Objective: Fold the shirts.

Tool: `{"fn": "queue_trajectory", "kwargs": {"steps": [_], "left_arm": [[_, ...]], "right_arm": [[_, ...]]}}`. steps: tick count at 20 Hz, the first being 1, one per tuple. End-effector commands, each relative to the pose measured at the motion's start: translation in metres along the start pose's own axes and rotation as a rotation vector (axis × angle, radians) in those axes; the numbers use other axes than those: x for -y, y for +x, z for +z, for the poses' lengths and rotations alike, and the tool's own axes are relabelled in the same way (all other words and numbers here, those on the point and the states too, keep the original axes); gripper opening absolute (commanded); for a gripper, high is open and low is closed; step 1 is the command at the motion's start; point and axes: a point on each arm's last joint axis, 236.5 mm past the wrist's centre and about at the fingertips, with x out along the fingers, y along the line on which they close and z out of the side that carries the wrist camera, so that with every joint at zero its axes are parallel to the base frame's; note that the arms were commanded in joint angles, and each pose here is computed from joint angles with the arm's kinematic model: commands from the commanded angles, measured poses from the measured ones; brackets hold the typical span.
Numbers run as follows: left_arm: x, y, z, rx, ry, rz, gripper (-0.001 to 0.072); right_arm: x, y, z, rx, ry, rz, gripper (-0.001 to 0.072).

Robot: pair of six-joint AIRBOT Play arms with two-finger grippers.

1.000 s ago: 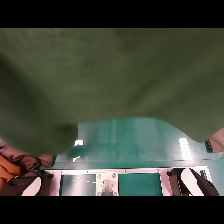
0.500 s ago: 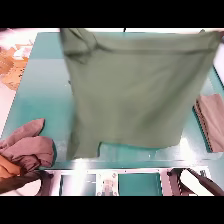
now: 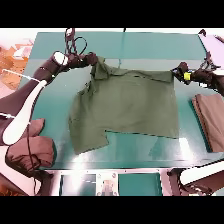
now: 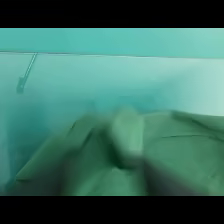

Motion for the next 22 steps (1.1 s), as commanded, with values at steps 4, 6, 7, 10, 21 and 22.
{"fn": "queue_trajectory", "kwargs": {"steps": [4,6,7,10,21,22], "left_arm": [[-0.026,-0.088,0.038,-0.199,0.068,-0.040,0.0534],[-0.060,-0.141,0.025,-0.356,0.037,-0.006,0.0534],[-0.078,-0.164,0.006,-0.452,-0.031,0.003,0.0533],[-0.113,-0.212,-0.068,-0.737,-0.230,-0.003,0.0372],[-0.141,-0.187,-0.254,-0.940,-0.529,0.012,0.0513],[-0.137,-0.178,-0.259,-0.935,-0.509,0.019,0.0512]], "right_arm": [[0.024,-0.053,-0.002,-0.212,-0.114,-0.021,0.0248],[0.043,-0.091,-0.024,-0.308,-0.080,-0.045,0.0250],[0.052,-0.106,-0.038,-0.343,-0.044,-0.054,0.0250],[0.088,-0.147,-0.088,-0.407,0.036,-0.145,0.0250],[0.145,-0.193,-0.215,-0.505,0.210,-0.246,0.0424],[0.148,-0.191,-0.221,-0.508,0.216,-0.249,0.0425]]}}
